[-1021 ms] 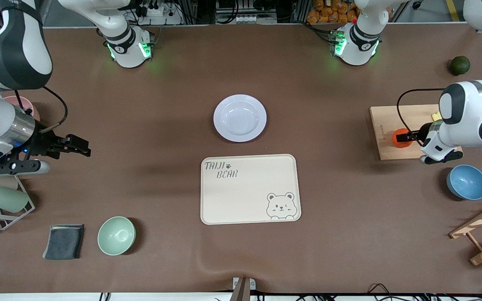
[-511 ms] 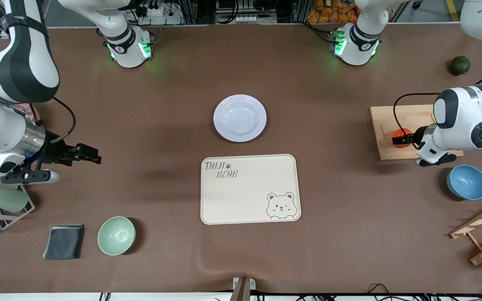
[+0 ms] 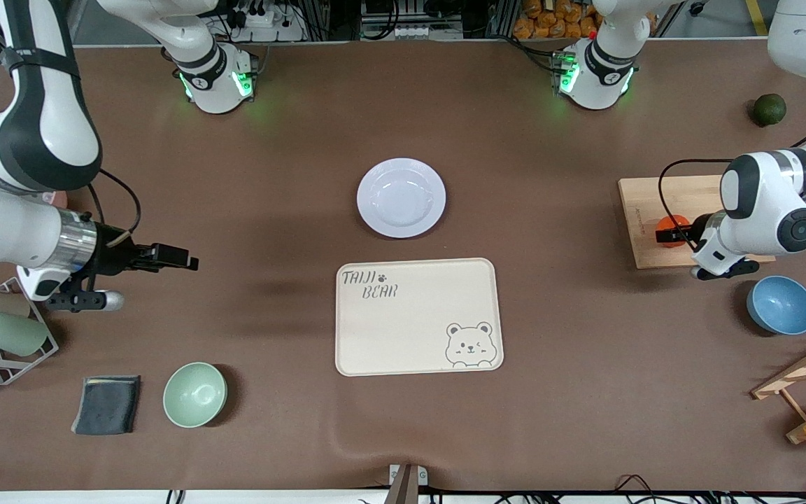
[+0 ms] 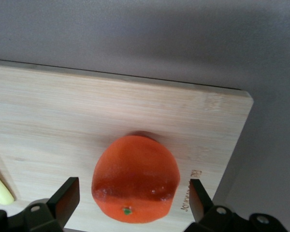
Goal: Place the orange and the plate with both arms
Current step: 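Lift the orange with the left gripper and carry it over the plate, then lower the orange onto the white plate and open the left gripper, then grasp the plate rim with the right gripper while the left gripper withdraws, then lift the plate with the right gripper and carry it over the tray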
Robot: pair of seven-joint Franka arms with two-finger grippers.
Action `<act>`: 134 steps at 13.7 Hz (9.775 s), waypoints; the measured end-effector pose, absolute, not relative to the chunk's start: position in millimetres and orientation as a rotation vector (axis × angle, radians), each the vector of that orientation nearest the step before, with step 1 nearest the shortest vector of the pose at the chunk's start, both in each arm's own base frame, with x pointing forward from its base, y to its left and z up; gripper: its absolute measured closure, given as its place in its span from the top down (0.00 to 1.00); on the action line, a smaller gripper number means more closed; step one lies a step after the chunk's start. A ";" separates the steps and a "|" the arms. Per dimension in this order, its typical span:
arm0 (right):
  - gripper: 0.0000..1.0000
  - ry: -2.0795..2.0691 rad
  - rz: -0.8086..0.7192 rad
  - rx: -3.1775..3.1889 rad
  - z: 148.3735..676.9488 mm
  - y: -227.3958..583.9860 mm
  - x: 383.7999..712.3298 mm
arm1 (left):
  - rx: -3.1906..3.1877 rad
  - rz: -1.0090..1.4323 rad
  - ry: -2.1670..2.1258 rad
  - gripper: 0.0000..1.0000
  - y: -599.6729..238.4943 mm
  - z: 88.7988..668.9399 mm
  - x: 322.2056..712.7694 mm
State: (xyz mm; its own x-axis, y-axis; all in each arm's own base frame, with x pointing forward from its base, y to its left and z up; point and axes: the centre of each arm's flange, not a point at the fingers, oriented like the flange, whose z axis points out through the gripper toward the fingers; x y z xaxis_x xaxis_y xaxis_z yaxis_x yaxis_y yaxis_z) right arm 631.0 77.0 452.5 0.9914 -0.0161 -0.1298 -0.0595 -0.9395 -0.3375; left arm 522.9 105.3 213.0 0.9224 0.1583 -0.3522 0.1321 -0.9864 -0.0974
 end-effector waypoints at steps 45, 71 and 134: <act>1.00 -0.036 0.450 -2.507 288.3 158.3 543.3 | -2.912 0.477 -1.108 1.00 -528.8 205.5 417.7; 1.00 0.138 0.326 -2.342 163.0 302.4 406.6 | -3.216 -0.126 -0.316 1.00 -78.8 623.2 556.4; 0.07 0.500 -0.069 -2.003 246.9 330.4 519.0 | -3.073 0.059 -0.037 1.00 -59.1 647.7 504.5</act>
